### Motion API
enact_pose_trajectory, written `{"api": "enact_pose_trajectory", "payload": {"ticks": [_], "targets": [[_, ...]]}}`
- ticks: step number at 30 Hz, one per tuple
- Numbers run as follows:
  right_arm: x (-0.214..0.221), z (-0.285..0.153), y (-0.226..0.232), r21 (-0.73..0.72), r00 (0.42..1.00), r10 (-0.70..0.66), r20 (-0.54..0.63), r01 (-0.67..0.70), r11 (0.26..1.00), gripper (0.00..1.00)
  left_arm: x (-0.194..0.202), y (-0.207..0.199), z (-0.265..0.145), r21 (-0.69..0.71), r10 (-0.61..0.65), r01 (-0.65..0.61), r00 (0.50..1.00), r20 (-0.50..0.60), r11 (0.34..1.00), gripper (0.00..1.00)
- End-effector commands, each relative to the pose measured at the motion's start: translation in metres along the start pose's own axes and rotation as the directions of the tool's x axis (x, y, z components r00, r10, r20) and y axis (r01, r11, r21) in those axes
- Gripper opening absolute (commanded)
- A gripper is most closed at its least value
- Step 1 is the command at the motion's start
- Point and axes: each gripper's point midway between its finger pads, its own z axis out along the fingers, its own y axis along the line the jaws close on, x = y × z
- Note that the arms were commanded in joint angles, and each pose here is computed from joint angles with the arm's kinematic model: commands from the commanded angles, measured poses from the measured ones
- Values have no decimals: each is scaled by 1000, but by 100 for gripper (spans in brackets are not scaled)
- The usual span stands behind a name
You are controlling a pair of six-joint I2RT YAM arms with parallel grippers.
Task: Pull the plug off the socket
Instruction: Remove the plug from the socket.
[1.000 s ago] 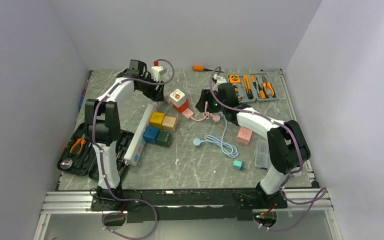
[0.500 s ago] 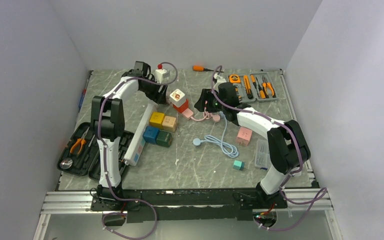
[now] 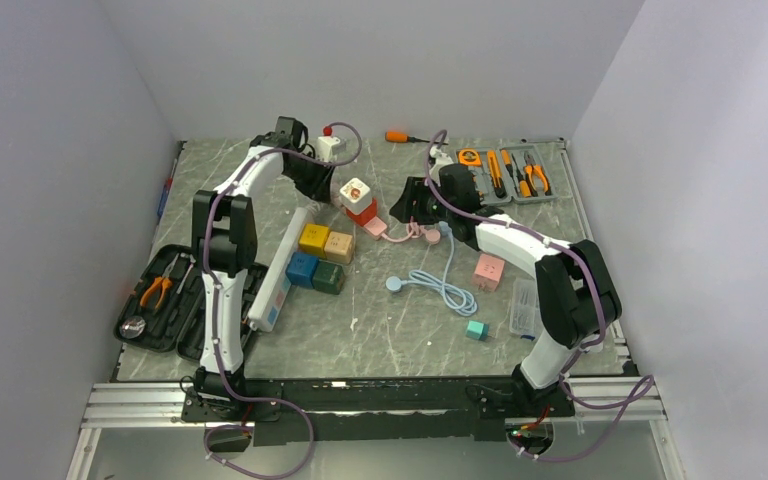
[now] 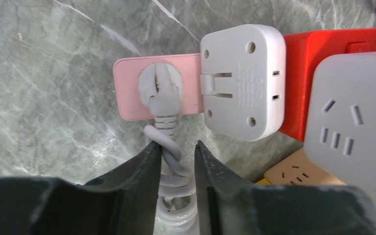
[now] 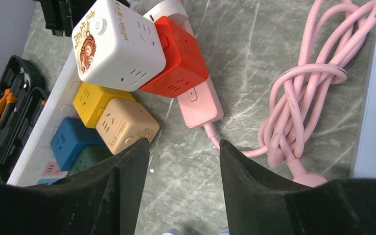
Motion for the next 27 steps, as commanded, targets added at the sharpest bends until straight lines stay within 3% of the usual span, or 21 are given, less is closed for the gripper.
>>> {"api": "enact_pose_trajectory", "payload": {"ticks": [1, 4, 13, 19, 27], "targets": [[-37, -17, 24, -70, 996, -11, 85, 17, 997, 56, -2, -16, 5, 58, 30, -29, 999, -18, 998, 28], [-41, -22, 29, -85, 996, -11, 93, 18, 996, 56, 0, -17, 6, 61, 33, -31, 999, -31, 998, 0], [-52, -36, 37, -93, 993, -23, 115, 34, 995, 56, -34, -47, -32, 107, 59, -71, 993, 107, 992, 0], [-35, -39, 36, -117, 996, 2, 86, 9, 993, 56, -50, -72, -54, 167, 51, -83, 981, 188, 983, 0], [-36, -45, 29, -127, 996, 17, 82, -7, 992, 57, -66, -109, -89, 221, 135, -215, 935, 328, 951, 0]]}}
